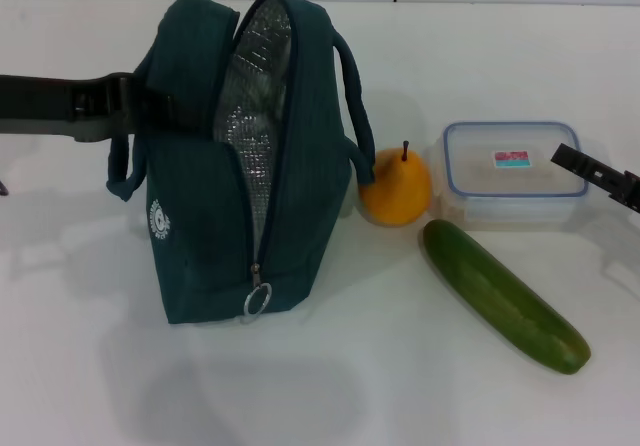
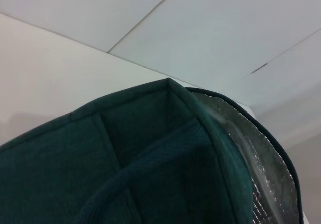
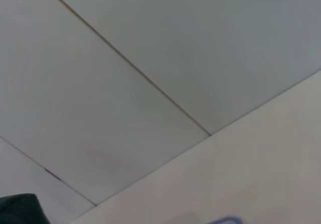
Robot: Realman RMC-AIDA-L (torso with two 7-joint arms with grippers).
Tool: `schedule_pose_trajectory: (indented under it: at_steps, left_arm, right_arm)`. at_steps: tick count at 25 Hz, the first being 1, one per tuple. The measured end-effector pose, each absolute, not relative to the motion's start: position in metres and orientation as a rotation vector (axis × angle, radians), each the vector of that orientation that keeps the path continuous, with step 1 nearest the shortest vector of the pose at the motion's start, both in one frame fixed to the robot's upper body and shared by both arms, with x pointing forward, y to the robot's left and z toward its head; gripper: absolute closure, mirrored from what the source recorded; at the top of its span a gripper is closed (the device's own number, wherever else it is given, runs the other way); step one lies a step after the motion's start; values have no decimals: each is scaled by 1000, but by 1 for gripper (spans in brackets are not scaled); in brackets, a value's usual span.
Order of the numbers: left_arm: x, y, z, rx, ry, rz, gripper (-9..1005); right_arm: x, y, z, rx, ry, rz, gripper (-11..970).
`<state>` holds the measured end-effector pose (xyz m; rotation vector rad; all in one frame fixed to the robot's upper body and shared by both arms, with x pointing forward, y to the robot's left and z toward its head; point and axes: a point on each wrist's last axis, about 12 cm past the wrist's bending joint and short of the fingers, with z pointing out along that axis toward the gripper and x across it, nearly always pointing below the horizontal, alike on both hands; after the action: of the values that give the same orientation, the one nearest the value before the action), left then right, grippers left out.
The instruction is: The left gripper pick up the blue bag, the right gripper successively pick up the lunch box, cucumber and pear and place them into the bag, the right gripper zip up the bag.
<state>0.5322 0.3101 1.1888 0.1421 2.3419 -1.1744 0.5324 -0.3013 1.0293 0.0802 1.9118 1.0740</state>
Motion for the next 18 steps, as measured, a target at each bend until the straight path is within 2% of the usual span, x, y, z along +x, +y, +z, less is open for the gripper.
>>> schedule_pose_trajectory:
  at_steps: [11,18]
  left_arm:
    - [530,312,1186,130,2347,-1174,965]
    - [530,311,1185,128,2346,-1178,965]
  right_arm:
    - [530,-296,1036,62,1886,1171,149]
    - [527,-298,1040,80,1857,1216,257]
